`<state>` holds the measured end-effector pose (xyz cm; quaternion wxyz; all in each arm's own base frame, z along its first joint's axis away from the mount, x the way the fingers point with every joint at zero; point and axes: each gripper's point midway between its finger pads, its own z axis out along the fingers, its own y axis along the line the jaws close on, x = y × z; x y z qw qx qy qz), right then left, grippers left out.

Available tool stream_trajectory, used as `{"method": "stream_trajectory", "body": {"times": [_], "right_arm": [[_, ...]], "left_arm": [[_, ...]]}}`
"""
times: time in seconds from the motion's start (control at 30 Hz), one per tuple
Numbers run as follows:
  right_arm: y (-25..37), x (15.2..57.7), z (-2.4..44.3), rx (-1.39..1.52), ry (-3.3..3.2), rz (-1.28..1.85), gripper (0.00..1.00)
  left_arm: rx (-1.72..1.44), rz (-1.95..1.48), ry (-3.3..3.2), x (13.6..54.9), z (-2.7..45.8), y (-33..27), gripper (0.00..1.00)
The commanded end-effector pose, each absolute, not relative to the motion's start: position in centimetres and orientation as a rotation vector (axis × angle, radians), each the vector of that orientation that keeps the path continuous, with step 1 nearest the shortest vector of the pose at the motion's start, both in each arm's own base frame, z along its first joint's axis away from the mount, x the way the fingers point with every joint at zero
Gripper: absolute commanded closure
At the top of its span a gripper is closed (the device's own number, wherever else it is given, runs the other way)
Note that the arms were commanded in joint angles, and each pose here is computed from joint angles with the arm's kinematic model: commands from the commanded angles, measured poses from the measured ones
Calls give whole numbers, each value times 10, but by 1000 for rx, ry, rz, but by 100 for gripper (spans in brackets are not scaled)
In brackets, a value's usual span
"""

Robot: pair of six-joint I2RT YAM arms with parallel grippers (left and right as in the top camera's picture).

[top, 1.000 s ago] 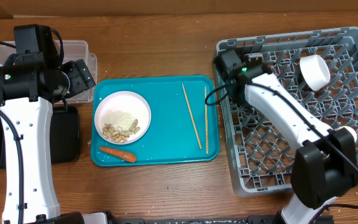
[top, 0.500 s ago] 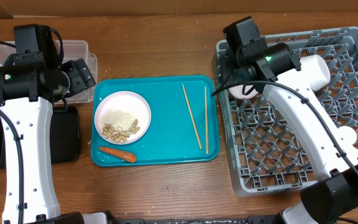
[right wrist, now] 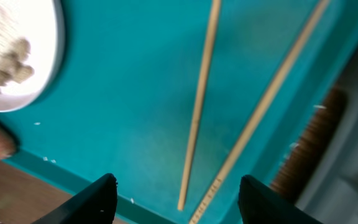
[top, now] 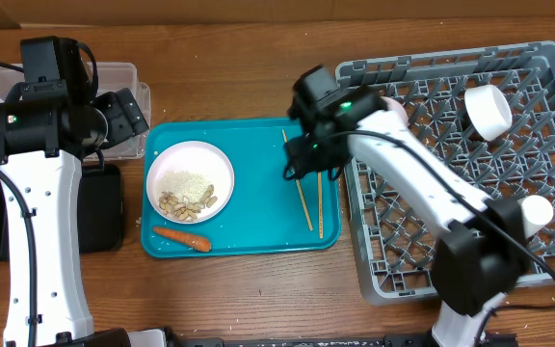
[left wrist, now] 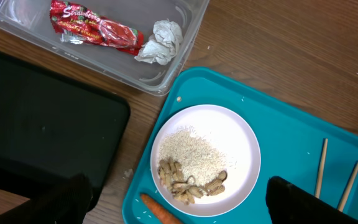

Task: Sort waste into correct bins and load items into the dishwasher
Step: 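Grasp one chopstick on the tray with the right gripper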

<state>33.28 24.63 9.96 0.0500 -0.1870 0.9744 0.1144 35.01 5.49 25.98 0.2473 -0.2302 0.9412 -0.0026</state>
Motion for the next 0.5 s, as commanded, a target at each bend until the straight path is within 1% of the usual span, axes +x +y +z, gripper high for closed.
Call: {"method": "stream_trajectory", "body": {"times": [0.0,0.1,0.2,0.3,0.33,0.37,0.4,0.43,0.47], "right_arm": [[257,327,70,-609,3017,316,36],[261,323,43,-621,3069,262,40],[252,327,19,-532,3111,126,41],[250,326,4,-524,3135,99,43],[250,326,0,-525,3143,93,45],[249,325,-3,-526,3151,88,48],[248,323,-8,-527,3162,79,55],[247,323,-9,-527,3167,76,60],[247,322,-12,-528,3174,70,67]], "left_arm": [[-638,1,2565,351,259,57,9],[-638,1,2565,351,259,57,9],[-638,1,2565,351,259,57,9],[-638,1,2565,351,259,57,9],[-638,1,2565,351,259,57,9],[-638,1,2565,351,259,57,9],[-638,1,2565,351,259,57,9],[-638,1,2565,351,259,57,9],[-638,1,2565,351,259,57,9]]}}
